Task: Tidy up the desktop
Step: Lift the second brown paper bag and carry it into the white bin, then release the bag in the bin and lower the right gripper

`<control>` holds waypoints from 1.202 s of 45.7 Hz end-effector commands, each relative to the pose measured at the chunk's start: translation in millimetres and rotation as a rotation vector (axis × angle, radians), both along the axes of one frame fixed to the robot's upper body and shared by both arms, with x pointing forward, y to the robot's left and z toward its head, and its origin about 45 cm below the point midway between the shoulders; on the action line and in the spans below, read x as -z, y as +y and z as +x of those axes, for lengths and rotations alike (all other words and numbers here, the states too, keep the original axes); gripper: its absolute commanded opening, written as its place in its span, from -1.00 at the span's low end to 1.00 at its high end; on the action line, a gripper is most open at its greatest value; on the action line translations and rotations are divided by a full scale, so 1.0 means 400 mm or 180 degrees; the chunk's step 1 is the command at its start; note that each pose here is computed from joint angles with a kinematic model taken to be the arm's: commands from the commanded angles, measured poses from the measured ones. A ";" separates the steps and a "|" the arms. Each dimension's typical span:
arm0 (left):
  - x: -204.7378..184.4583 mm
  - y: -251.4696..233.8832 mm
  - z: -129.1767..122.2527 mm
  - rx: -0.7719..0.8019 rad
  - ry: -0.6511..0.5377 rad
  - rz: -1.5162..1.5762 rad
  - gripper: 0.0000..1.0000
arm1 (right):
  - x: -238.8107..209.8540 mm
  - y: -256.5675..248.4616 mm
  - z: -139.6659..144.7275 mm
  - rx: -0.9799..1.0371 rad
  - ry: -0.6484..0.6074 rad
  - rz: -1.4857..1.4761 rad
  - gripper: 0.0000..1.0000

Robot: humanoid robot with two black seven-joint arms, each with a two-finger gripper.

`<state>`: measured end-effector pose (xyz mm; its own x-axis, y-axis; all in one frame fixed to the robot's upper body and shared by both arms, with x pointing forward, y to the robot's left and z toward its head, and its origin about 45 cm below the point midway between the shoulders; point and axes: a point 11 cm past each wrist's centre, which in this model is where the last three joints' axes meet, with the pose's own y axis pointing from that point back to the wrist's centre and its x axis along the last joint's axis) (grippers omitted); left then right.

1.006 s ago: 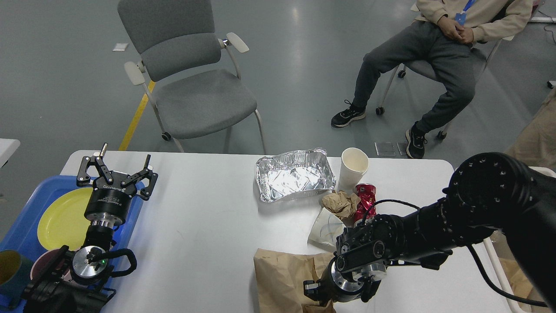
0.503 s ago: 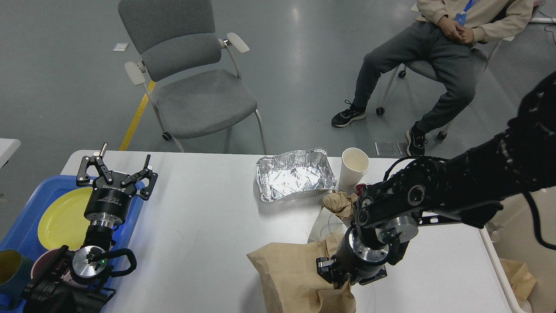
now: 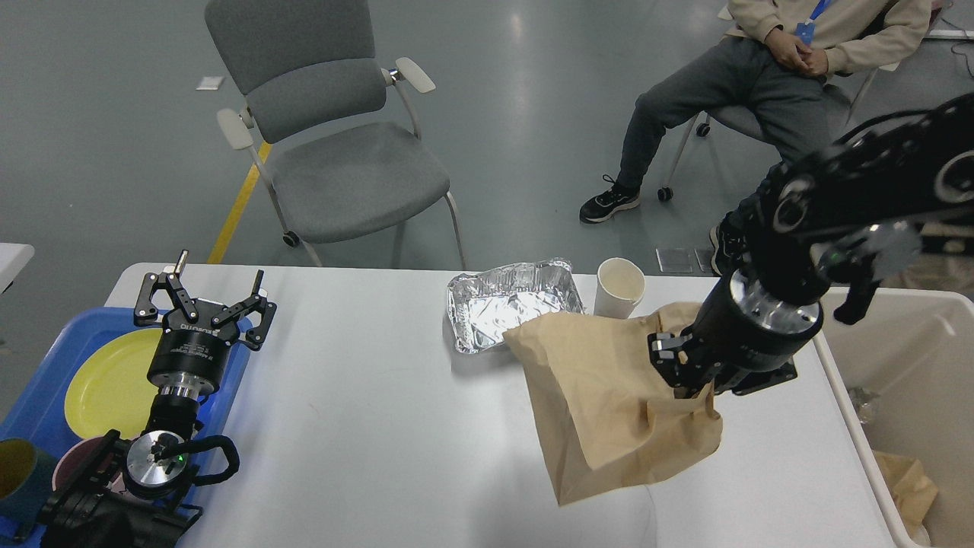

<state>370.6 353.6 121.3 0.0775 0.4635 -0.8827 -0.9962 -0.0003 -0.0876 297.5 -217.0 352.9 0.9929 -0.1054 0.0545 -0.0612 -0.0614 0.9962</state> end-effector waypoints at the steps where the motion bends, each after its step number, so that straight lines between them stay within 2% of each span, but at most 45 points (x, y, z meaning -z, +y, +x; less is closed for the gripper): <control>1: 0.000 0.001 0.000 0.0001 0.0000 0.0005 0.93 | -0.030 -0.005 -0.001 0.0042 -0.0013 0.0213 -1.00; 9: -0.001 0.002 0.000 -0.0003 -0.0002 0.0003 0.93 | -0.028 -0.033 0.002 0.0137 -0.0023 0.0182 -1.00; 15: 0.000 0.001 0.000 0.0001 0.0000 0.0005 0.93 | -0.026 -0.120 0.021 0.0433 -0.0124 0.0004 -1.00; 19: -0.001 -0.002 0.000 0.0004 -0.0004 0.0000 0.93 | 0.001 -0.237 0.037 0.0818 -0.0192 -0.0148 -1.00; 20: -0.001 0.002 0.000 -0.0003 -0.0002 0.0003 0.93 | 0.016 -0.313 0.049 0.1073 -0.0271 -0.0188 -1.00; 22: 0.000 -0.001 0.000 -0.0002 -0.0002 0.0000 0.93 | 0.027 -0.379 0.055 0.1271 -0.0345 -0.0247 -1.00; 34: 0.000 -0.001 0.000 -0.0002 -0.0002 0.0000 0.93 | 0.151 -0.777 0.024 0.2294 -0.0690 -0.0711 -1.00; 37: 0.000 0.001 0.000 -0.0004 -0.0002 0.0004 0.93 | 0.196 -0.839 0.016 0.2425 -0.0831 -0.0851 -1.00; 45: 0.000 -0.001 0.000 -0.0002 -0.0002 0.0000 0.93 | 0.358 -0.978 -0.068 0.2781 -0.1265 -0.1294 -1.00; 50: 0.000 -0.001 0.000 -0.0002 -0.0002 0.0000 0.93 | 0.448 -1.027 -0.111 0.2849 -0.1514 -0.1582 -1.00; 55: 0.000 0.001 0.000 -0.0003 -0.0002 0.0004 0.93 | 0.559 -1.019 -0.132 0.2794 -0.1588 -0.1671 -1.00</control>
